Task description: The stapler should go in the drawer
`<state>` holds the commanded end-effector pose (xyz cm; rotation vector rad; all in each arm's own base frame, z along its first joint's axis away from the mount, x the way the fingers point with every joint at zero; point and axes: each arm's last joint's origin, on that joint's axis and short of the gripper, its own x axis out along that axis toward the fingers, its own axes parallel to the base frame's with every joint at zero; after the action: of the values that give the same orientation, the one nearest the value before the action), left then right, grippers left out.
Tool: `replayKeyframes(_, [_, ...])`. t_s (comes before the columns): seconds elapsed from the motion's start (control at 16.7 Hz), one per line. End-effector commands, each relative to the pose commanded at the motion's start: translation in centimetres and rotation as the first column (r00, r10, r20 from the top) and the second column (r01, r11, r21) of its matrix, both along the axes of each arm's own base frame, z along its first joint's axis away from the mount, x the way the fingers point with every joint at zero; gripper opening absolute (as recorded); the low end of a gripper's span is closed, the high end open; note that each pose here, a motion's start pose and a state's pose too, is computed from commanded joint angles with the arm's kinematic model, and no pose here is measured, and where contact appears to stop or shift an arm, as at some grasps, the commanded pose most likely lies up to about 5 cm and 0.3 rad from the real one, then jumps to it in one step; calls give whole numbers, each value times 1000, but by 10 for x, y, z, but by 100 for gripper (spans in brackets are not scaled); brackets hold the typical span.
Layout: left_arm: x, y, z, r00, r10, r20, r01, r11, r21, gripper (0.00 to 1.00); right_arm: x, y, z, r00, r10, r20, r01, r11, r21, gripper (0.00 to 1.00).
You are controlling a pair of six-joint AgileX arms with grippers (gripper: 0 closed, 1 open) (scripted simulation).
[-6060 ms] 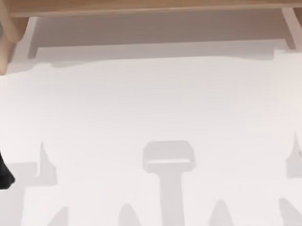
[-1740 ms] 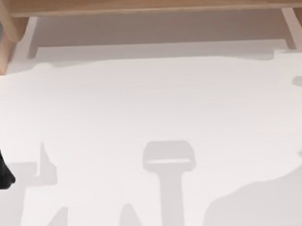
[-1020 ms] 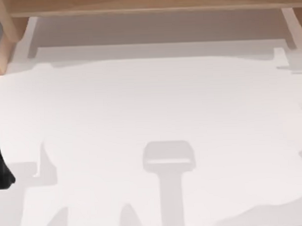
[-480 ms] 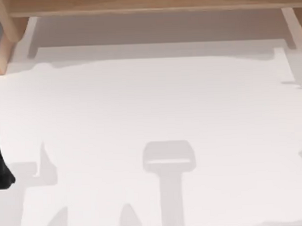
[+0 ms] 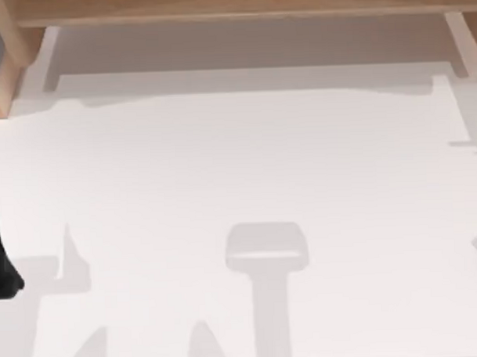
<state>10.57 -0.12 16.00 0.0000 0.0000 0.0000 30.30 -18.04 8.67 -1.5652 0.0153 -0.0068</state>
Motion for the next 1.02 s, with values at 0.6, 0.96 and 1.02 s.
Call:
replayKeyframes(0.6, [0,0,0,1000,0,0,0,1000,0,100,-62,1,0,1000,1,-1,-1,1000,1,0])
replayKeyframes(0.96, [0,0,0,1000,0,0,0,1000,0,100,-62,1,0,1000,1,-1,-1,1000,1,23])
replayKeyframes(1.02, [0,0,0,1000,0,0,0,1000,0,100,-62,1,0,1000,1,-1,-1,1000,1,30])
